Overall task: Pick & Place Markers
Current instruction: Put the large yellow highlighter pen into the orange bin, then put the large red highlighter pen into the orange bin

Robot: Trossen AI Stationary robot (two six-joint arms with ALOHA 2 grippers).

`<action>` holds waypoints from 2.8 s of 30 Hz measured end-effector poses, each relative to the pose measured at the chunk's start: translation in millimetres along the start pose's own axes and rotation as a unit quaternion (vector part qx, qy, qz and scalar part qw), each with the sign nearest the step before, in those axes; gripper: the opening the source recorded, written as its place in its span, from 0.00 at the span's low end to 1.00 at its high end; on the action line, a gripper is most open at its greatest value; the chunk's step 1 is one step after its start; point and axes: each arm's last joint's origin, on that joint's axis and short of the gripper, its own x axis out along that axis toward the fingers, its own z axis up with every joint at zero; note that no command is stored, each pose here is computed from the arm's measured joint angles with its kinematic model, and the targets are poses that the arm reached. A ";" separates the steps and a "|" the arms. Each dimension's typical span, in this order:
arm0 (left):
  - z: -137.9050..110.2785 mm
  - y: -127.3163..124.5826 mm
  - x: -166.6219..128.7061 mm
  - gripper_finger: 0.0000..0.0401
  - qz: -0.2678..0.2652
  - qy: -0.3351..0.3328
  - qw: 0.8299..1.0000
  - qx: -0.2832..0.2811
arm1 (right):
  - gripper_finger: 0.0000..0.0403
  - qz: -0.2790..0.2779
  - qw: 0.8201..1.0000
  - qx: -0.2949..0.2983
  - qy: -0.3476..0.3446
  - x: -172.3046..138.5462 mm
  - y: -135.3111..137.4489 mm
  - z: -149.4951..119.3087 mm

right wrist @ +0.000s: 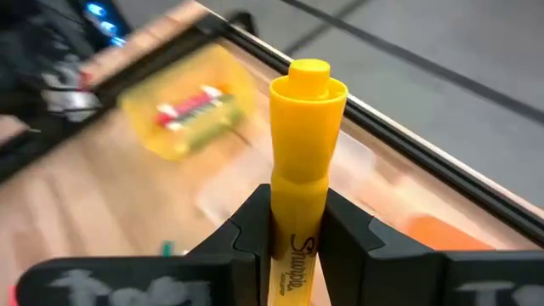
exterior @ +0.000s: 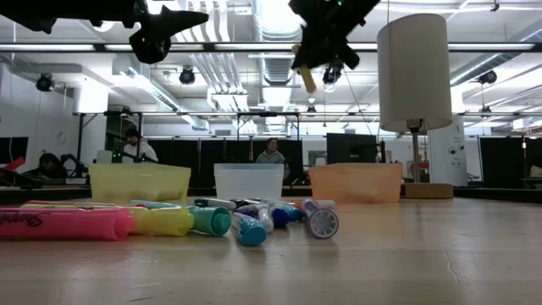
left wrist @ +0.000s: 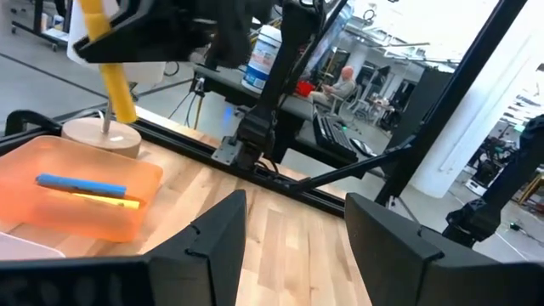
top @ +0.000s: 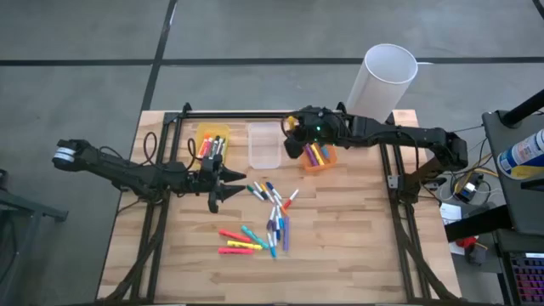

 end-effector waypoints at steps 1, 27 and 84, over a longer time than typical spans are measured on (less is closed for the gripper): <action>0.0 0.0 0.0 0.48 0.000 0.000 1.000 0.000 | 0.16 -0.013 1.000 0.005 0.010 1.7 -6.6 0.2; -2.0 0.4 -0.1 0.48 0.003 0.010 1.000 -0.009 | 0.16 -0.153 0.956 0.072 0.239 81.8 -80.2 -39.5; -99.8 14.4 -42.3 0.48 -0.011 0.354 0.934 0.054 | 0.37 -0.006 0.993 -0.004 0.121 31.7 -20.5 -9.7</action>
